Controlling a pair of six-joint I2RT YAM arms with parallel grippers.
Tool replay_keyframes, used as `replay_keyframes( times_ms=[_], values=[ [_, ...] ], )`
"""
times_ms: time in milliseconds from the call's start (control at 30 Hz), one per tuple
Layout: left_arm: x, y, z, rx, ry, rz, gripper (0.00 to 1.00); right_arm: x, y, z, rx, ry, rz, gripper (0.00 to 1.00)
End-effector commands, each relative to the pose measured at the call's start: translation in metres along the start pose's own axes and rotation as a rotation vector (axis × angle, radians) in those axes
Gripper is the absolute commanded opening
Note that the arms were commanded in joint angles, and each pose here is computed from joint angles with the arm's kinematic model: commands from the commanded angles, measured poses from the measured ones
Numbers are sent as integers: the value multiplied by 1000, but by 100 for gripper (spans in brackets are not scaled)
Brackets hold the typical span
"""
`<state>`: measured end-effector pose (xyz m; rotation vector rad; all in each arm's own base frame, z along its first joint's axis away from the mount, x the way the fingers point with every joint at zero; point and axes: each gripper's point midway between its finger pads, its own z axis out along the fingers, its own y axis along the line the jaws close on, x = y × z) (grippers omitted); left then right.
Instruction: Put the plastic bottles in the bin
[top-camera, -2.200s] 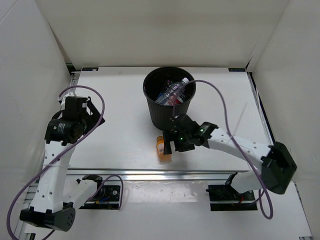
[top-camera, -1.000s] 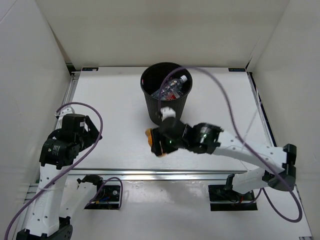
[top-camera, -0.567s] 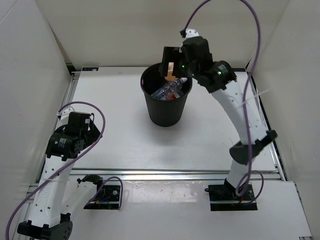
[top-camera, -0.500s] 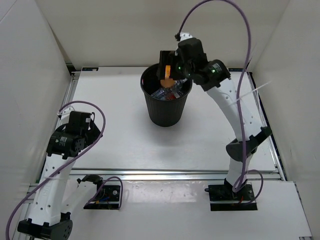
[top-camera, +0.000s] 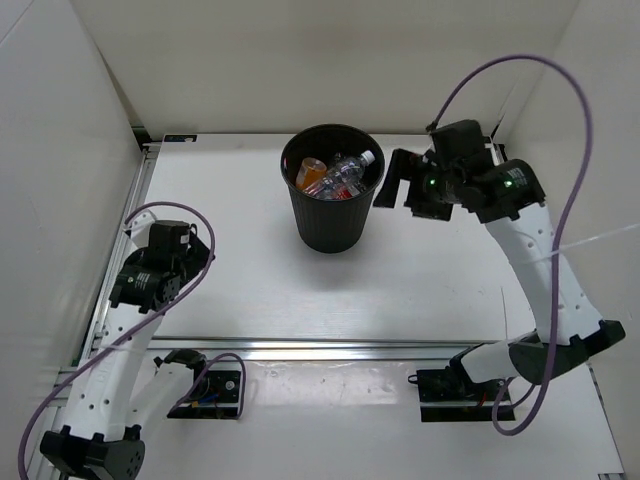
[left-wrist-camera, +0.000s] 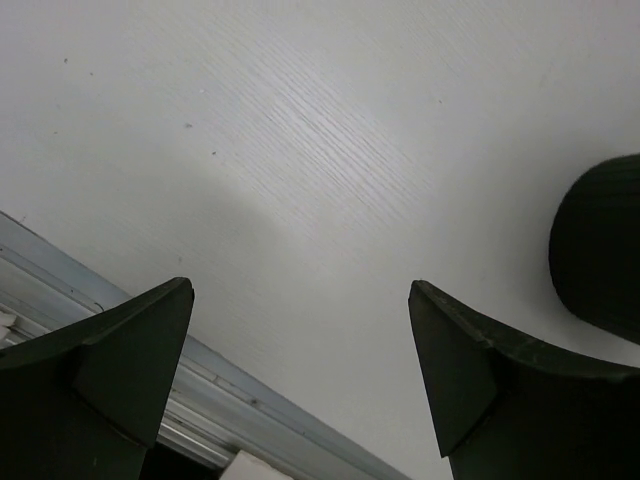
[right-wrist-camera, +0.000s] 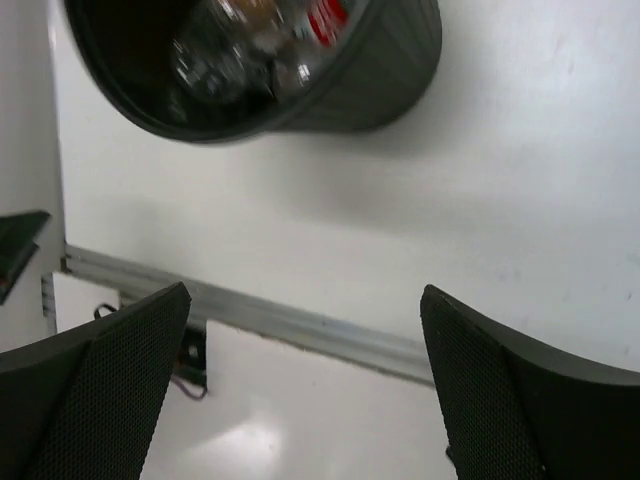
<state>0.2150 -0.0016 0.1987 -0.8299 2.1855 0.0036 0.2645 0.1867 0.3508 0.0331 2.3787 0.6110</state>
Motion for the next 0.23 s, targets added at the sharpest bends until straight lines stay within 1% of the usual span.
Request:
replay_keyframes(
  times_ms=[0, 67, 100, 133, 167, 200],
  values=[
    [-20, 0, 14, -55, -113, -85, 100, 48, -19, 12, 64, 198, 79, 100],
    [-20, 20, 24, -196, -118, -69, 100, 47, -17, 6, 20, 154, 42, 100],
    [-20, 32, 33, -297, -136, -71, 100, 45, -17, -2, -16, 100, 0, 100],
    [-19, 35, 35, -330, -119, -84, 100, 41, -23, -6, -11, 64, -3, 100],
    [-31, 48, 32, -426, -186, -99, 100, 40, -28, -10, -5, 48, 8, 100],
    [-26, 72, 26, -553, -174, -90, 100, 36, -31, -15, -8, 32, 4, 100]
  ],
)
